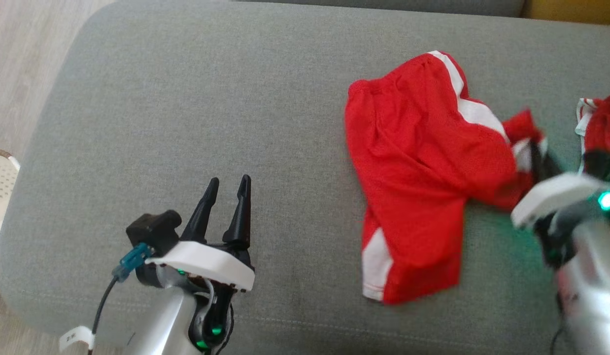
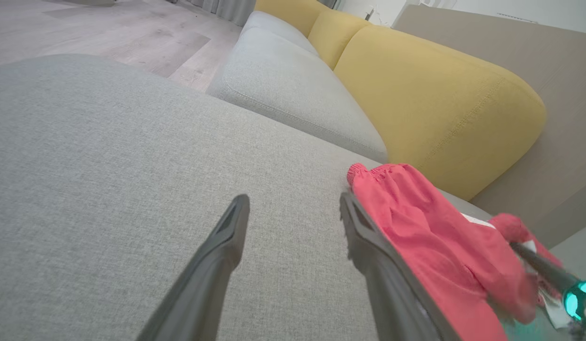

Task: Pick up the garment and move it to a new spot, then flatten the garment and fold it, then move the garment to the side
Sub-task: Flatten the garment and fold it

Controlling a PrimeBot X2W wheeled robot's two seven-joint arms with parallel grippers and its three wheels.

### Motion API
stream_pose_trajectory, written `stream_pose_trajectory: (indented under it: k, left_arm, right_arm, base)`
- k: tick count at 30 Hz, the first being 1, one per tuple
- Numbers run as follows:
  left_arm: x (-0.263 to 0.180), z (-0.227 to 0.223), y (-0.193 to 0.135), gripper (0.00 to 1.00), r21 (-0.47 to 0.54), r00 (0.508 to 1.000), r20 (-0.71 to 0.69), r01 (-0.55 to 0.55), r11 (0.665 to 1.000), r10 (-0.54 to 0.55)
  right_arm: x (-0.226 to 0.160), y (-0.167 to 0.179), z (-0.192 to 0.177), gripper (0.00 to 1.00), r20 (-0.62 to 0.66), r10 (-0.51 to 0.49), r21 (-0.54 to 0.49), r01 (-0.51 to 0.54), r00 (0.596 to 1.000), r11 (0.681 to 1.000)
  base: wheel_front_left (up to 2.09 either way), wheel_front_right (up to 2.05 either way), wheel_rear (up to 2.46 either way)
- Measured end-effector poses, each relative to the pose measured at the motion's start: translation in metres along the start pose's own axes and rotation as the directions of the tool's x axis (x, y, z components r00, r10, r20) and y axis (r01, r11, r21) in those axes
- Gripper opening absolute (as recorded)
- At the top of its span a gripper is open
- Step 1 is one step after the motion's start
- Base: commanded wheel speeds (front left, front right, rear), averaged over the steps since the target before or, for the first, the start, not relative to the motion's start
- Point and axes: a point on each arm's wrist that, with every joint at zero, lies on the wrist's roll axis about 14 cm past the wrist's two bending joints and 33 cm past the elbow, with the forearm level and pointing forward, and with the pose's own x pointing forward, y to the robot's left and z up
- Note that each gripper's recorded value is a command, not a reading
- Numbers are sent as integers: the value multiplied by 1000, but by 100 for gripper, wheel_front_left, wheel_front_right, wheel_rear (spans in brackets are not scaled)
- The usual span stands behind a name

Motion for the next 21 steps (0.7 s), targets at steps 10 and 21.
stream_pose_trajectory:
  k: [10, 21]
  left_arm:
    - [-8, 10, -6, 100, -27, 1000, 29, 10, 1000, -9]
    - [-19, 20, 3, 100, -34, 998, 62, -25, 999, 27]
  right_arm:
    - [17, 29, 214, 0, 428, 103, -240, 3, 898, 971]
    - [-35, 189, 292, 0, 595, 536, -496, -252, 599, 831]
  base:
    - [0, 0, 0]
    - [0, 0, 0]
